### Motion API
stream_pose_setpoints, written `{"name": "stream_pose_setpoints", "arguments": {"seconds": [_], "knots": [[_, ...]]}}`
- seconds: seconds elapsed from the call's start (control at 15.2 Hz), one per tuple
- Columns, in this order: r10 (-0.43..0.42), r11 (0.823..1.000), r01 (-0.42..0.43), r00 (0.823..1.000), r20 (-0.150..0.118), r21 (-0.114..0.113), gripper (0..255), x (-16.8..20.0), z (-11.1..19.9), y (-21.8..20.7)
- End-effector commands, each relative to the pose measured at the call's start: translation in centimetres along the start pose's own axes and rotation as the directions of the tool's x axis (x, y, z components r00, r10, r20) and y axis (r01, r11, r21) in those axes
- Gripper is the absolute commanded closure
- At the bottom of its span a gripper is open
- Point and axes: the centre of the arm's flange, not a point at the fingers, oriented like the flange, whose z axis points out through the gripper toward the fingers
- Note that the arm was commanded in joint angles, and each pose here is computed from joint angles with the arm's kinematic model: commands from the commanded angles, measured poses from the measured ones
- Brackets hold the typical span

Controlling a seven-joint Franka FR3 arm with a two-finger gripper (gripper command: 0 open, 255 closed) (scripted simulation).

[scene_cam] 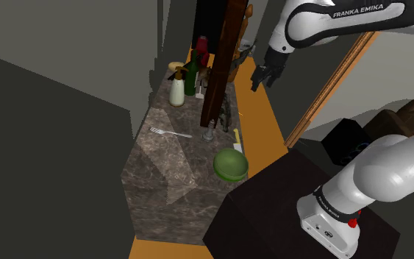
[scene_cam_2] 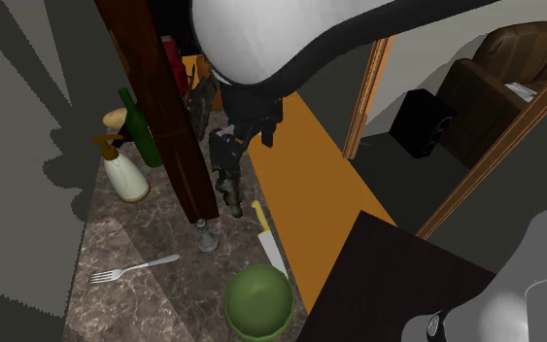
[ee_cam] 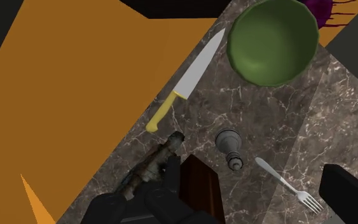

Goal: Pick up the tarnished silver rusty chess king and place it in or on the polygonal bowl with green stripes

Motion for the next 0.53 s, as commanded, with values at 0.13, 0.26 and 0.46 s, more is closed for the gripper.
{"name": "stream_pose_setpoints", "arguments": {"seconds": [0.13, 0.26, 0.46], "knots": [[-0.012, 1.0, 0.012, 1.0, 0.009, 0.007, 0, 3.0, 4.5, -0.7], [-0.018, 1.0, 0.018, 1.0, 0.014, 0.01, 0, 4.4, 6.8, -1.1], [-0.027, 1.0, 0.027, 0.999, 0.022, 0.015, 0, 6.5, 10.1, -1.8]]}}
